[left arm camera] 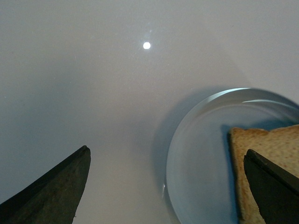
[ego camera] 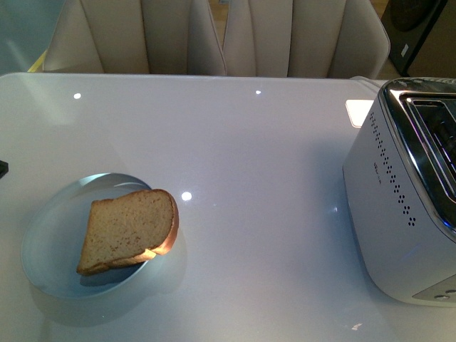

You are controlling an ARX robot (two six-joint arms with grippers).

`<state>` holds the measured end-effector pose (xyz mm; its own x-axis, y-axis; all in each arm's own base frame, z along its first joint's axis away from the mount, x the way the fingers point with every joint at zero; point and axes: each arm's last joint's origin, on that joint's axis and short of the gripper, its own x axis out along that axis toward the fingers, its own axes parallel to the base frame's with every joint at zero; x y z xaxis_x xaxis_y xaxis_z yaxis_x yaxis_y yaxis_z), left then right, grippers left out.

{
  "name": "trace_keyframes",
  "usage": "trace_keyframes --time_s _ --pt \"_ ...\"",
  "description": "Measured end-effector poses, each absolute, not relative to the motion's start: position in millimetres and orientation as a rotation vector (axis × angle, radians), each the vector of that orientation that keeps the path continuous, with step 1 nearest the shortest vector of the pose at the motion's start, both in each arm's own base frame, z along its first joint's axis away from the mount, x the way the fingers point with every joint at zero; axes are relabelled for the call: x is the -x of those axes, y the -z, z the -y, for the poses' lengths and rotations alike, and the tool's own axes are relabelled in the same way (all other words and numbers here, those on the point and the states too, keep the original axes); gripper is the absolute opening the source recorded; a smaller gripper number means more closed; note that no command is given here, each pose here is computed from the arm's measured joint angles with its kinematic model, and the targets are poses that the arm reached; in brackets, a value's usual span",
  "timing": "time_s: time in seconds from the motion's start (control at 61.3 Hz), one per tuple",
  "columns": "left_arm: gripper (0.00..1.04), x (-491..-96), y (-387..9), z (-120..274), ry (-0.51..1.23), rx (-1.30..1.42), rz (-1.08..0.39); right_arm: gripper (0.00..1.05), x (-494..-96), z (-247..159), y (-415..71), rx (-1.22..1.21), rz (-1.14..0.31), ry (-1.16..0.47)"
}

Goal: Left arm holds plate, right arm toasts bread

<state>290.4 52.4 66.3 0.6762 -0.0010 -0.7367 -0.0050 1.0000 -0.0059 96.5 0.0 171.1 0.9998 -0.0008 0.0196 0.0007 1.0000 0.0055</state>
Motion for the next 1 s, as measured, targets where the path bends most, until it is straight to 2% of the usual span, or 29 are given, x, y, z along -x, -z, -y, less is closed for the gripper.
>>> trace_keyframes --time_s 0.522,0.865,0.897,0.995 --pt "0.98 -313 16 -46 -0.003 0.033 -1.032 0.96 -97 0 -171 -0.006 0.020 0.001" --pt "0.98 -315 29 -41 0.008 0.043 -1.083 0.96 -97 0 -171 -0.006 0.020 0.001" --pt "0.96 -315 30 -41 0.010 0.044 -1.090 0.96 -97 0 -171 -0.006 0.020 0.001" --pt "0.82 -315 31 -40 0.013 0.054 -1.094 0.96 -97 0 -171 -0.006 0.020 0.001"
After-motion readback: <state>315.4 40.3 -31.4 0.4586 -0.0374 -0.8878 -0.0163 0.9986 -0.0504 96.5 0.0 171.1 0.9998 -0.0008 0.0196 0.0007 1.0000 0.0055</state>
